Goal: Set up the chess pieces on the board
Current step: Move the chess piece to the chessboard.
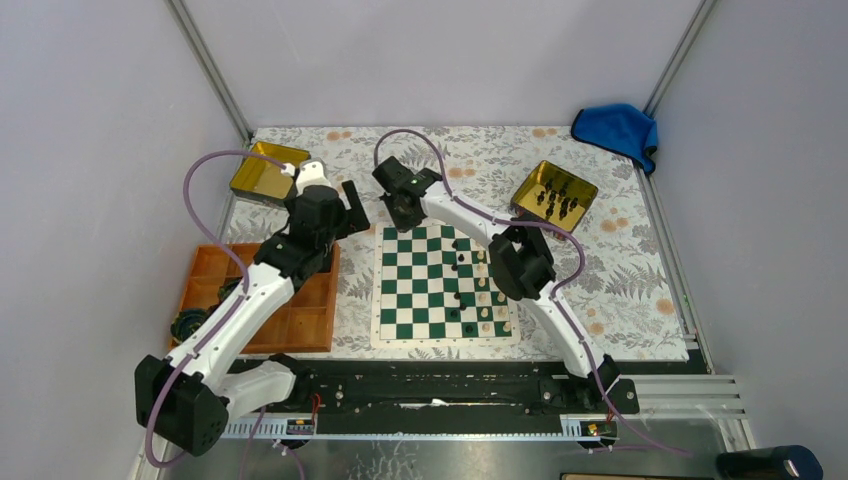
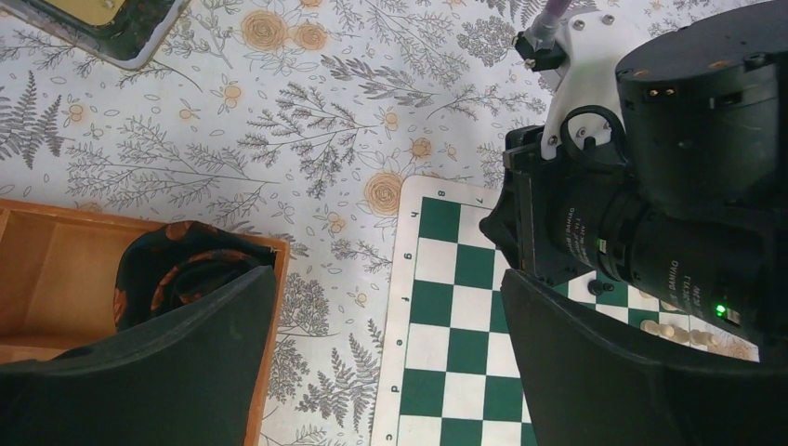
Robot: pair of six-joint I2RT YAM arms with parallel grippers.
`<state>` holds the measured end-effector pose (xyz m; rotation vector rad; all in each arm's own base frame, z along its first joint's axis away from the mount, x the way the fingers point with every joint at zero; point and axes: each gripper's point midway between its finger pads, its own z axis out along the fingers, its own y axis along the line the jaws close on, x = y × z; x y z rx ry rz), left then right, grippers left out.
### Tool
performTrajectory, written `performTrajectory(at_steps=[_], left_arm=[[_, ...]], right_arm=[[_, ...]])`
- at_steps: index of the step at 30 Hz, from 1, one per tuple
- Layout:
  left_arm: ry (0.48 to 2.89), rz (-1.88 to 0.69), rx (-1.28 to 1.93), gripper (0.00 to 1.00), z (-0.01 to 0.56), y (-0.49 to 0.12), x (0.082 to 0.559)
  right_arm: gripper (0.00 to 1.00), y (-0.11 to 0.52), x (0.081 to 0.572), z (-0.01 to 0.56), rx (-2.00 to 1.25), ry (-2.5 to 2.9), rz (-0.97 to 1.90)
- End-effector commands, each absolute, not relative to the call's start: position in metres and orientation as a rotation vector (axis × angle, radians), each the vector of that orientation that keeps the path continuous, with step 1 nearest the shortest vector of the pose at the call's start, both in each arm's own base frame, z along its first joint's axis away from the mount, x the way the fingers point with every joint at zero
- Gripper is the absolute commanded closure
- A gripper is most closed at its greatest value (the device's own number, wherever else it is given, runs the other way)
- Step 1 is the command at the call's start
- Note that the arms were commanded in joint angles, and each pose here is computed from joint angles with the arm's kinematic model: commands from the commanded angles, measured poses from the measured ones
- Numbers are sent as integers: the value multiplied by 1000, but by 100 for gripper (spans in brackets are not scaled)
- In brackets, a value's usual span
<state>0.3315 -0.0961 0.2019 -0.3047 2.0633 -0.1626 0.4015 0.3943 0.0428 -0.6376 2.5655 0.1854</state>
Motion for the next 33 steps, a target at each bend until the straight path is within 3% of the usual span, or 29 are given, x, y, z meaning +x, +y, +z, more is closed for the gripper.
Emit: performTrajectory(at_steps=[1,33], left_arm=[[2009,-151,-351,1,210,-87,330],[2036,-146,-328,1,200,-87,327]], right_arm=[[92,396,398,46,-642,2579,190],[92,405,403,22,-646,2583,184]])
